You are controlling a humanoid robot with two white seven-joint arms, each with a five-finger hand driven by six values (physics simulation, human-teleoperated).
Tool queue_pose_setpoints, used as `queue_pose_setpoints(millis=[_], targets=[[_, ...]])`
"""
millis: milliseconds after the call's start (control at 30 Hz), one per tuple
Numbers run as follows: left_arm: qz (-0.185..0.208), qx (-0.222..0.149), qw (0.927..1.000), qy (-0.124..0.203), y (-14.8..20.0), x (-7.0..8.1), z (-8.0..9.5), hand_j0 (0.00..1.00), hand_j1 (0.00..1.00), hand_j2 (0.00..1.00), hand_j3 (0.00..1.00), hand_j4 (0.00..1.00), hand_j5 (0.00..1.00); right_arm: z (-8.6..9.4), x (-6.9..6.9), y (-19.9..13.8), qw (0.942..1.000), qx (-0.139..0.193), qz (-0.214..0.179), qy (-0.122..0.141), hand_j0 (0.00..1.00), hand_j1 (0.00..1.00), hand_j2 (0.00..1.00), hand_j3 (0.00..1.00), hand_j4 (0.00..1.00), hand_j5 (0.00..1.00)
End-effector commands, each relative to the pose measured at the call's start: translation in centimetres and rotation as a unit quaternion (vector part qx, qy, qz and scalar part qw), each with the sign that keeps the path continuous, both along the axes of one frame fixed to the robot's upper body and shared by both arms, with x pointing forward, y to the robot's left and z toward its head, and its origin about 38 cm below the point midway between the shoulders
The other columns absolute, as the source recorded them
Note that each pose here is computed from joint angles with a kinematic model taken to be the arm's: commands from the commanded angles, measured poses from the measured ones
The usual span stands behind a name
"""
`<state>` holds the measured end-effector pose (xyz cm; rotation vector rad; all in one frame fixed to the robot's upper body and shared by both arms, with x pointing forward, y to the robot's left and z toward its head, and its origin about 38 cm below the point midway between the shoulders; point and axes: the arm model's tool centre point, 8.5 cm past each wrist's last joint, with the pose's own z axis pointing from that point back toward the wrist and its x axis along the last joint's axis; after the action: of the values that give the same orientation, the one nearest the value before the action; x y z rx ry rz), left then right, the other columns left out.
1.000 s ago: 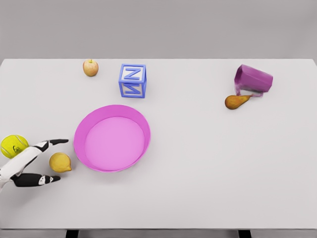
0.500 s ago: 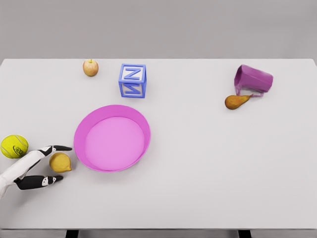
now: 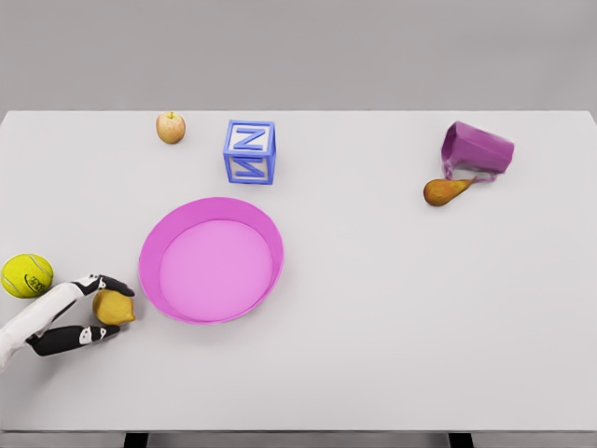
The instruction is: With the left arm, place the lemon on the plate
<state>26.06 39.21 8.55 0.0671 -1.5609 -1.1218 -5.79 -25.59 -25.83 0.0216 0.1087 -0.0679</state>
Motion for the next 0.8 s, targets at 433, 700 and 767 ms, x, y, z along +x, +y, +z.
queue_pose_setpoints(millis=[433, 700, 767], targets=[[-0.005, -0.006, 0.9996, -0.028, -0.3, 0.5, 1.9, 0.53, 0.53, 0.53, 0.53, 0.53, 0.53, 0.0, 0.0, 0.0, 1.0000, 0.000, 0.000, 0.000, 1.00, 1.00, 1.00, 1.00, 1.00, 1.00], [-0.001, -0.004, 0.9989, -0.048, 0.0, 0.9, 3.2, 0.52, 0.52, 0.52, 0.52, 0.52, 0.52, 0.0, 0.0, 0.0, 1.0000, 0.000, 0.000, 0.000, 1.00, 1.00, 1.00, 1.00, 1.00, 1.00], [-0.003, -0.005, 0.9987, -0.051, -0.1, 0.9, 3.5, 0.52, 0.52, 0.52, 0.52, 0.52, 0.52, 0.0, 0.0, 0.0, 1.0000, 0.000, 0.000, 0.000, 1.00, 1.00, 1.00, 1.00, 1.00, 1.00]])
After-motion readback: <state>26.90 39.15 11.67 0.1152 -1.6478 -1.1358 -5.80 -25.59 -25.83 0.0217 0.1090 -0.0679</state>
